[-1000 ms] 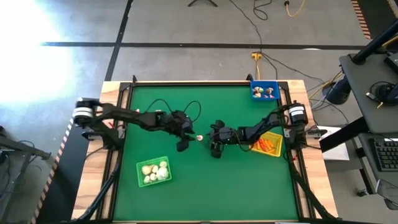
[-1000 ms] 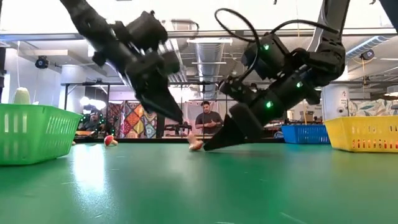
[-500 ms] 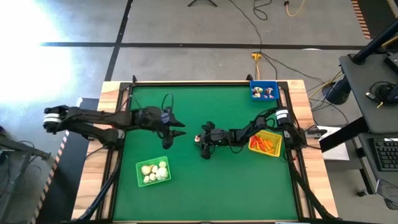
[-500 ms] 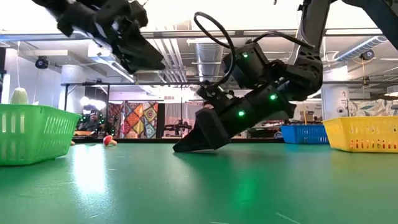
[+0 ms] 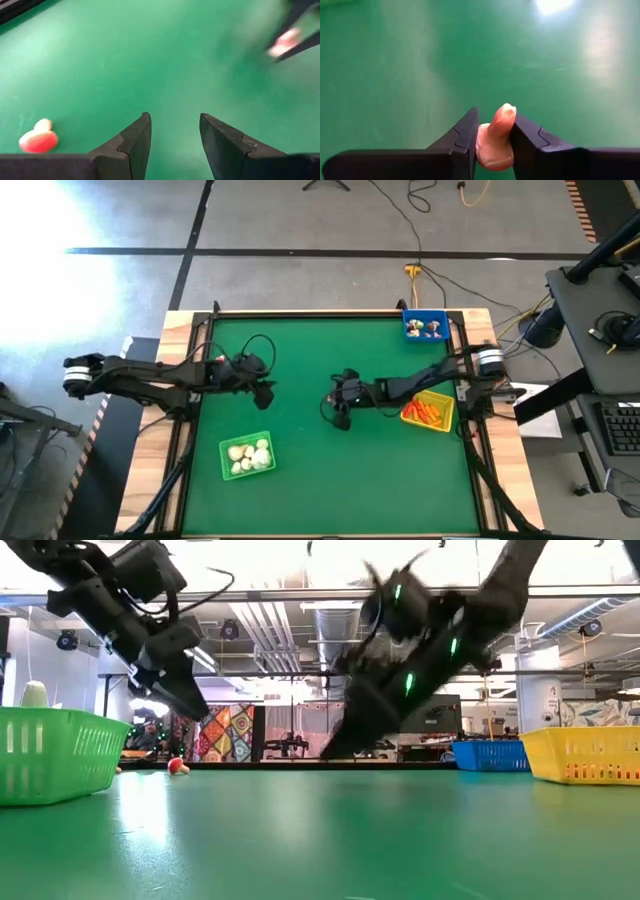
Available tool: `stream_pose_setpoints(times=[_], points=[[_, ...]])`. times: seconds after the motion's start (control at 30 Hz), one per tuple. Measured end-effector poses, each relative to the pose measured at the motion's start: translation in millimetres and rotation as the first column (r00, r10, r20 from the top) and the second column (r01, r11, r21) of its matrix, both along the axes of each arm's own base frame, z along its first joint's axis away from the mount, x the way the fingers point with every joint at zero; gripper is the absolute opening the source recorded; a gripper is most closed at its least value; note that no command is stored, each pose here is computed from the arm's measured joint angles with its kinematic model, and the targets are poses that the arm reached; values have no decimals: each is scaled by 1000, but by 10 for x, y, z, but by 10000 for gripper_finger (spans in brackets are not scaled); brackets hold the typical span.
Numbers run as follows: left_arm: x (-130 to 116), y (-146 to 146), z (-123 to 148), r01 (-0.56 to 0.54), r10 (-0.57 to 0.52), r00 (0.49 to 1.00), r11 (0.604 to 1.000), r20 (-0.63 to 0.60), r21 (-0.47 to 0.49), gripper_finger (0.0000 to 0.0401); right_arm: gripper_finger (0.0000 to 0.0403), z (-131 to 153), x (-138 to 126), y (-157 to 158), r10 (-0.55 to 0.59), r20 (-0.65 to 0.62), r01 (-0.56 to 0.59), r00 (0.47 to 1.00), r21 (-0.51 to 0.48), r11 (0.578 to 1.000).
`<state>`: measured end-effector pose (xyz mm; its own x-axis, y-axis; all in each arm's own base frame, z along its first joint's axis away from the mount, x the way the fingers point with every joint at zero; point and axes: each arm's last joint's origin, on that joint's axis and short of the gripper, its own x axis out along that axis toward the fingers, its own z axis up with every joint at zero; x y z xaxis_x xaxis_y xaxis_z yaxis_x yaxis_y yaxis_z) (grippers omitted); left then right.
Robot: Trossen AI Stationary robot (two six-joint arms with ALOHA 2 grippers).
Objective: Sort produce into baskets
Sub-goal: Put the red mushroom into the blue bin
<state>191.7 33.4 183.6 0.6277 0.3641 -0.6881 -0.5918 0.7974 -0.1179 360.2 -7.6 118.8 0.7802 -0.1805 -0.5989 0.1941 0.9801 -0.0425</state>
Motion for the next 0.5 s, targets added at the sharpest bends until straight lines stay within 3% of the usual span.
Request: stream_pose_setpoints(times=[0.13,0.23,0.3,0.4,0.5], points=[[-10,57,-32,-103,103,994,994,-33,-19,151,92,469,-256,-113,-198,-46,191,979,-128,973],[-5,72,-49,-119,118,992,993,-39,-19,151,86,630,-575,-294,-437,-129,390,890,-278,878],[-3,72,-58,-119,118,992,993,-42,-19,151,77,749,-813,-443,-608,-134,532,782,-366,764],[-17,70,-89,-117,116,992,993,-58,-15,151,67,829,-1178,-694,-825,-90,704,558,-475,528],[-11,84,-84,-150,151,987,989,-52,18,151,67,827,-1444,-974,-920,-59,805,387,-465,368]])
